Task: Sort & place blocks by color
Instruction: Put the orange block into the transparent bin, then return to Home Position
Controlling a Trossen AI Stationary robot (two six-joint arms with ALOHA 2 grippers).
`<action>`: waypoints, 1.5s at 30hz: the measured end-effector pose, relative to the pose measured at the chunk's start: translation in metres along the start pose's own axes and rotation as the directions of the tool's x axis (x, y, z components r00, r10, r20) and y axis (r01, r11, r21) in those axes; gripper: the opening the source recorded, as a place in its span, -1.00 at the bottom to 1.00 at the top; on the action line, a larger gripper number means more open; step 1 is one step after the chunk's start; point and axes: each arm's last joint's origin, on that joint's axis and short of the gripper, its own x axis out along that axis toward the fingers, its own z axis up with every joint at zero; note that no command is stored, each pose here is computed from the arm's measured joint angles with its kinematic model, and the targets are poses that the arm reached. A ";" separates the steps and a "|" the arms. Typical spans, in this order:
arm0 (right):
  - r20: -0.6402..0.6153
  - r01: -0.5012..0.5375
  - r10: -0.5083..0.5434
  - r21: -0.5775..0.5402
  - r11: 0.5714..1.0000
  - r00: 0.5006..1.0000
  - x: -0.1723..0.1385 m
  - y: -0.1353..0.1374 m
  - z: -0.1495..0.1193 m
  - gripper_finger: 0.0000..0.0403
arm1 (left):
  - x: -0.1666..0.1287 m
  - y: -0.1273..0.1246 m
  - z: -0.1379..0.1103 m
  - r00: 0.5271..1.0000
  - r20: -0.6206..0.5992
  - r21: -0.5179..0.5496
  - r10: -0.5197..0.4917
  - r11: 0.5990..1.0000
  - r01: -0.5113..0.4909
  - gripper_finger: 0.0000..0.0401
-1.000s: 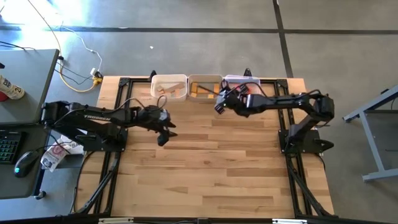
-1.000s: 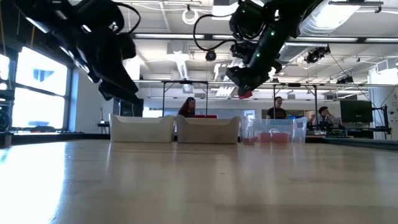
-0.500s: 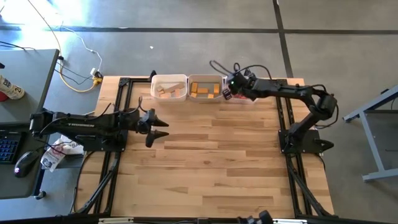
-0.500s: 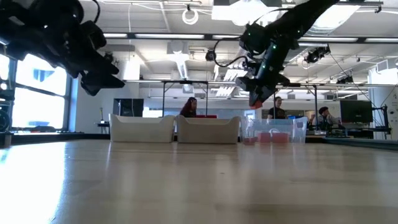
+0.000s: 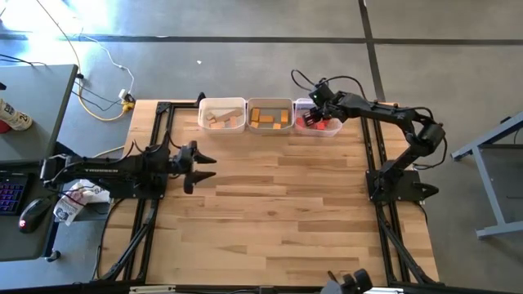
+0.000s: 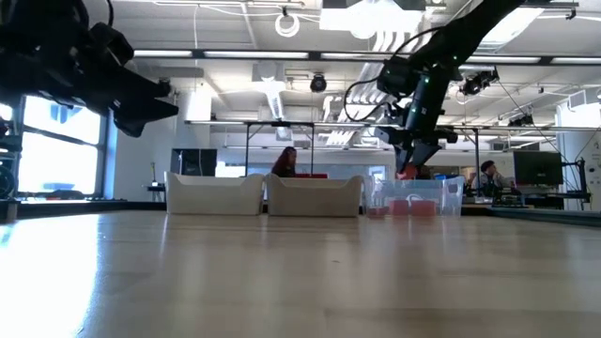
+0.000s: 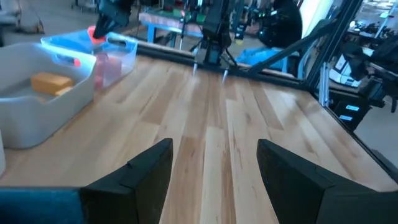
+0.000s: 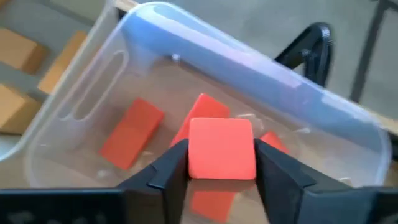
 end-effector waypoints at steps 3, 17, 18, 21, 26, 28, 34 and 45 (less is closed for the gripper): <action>0.003 0.023 -0.023 -0.007 1.000 1.000 0.000 -0.001 0.000 -0.04 | -0.002 0.000 -0.003 0.999 0.048 0.026 -0.009 1.000 0.008 0.11; 0.011 -0.254 0.259 -0.160 0.954 0.966 -0.039 0.021 -0.006 0.32 | -0.004 -0.001 0.003 0.993 0.120 0.155 -0.022 0.988 0.004 0.11; 0.023 -0.267 0.276 -0.183 0.946 0.961 -0.046 0.024 -0.007 0.32 | -0.004 -0.001 0.003 0.993 0.120 0.155 -0.022 0.988 0.004 0.11; 0.063 -0.295 0.320 -0.255 0.921 0.945 -0.066 0.032 -0.011 0.33 | -0.004 -0.001 0.003 0.993 0.115 0.154 -0.021 0.988 0.004 0.11; 0.114 -0.343 0.402 -0.347 0.873 0.908 -0.098 0.045 -0.022 0.33 | -0.003 0.000 -0.001 0.997 0.080 0.148 -0.015 0.989 0.003 0.11; 0.140 -0.349 0.427 -0.380 0.856 0.893 -0.107 0.049 -0.030 0.33 | -0.003 0.000 -0.002 0.997 0.071 0.148 -0.013 0.989 0.002 0.11; 0.170 -0.405 0.513 -0.431 0.806 0.841 -0.103 0.054 -0.081 0.33 | -0.003 0.000 -0.002 0.998 0.067 0.146 -0.013 0.989 0.003 0.11; 0.273 -0.546 0.685 -0.440 0.713 0.675 -0.091 0.028 -0.144 0.33 | -0.003 0.000 -0.002 0.998 0.067 0.146 -0.013 0.989 0.003 0.11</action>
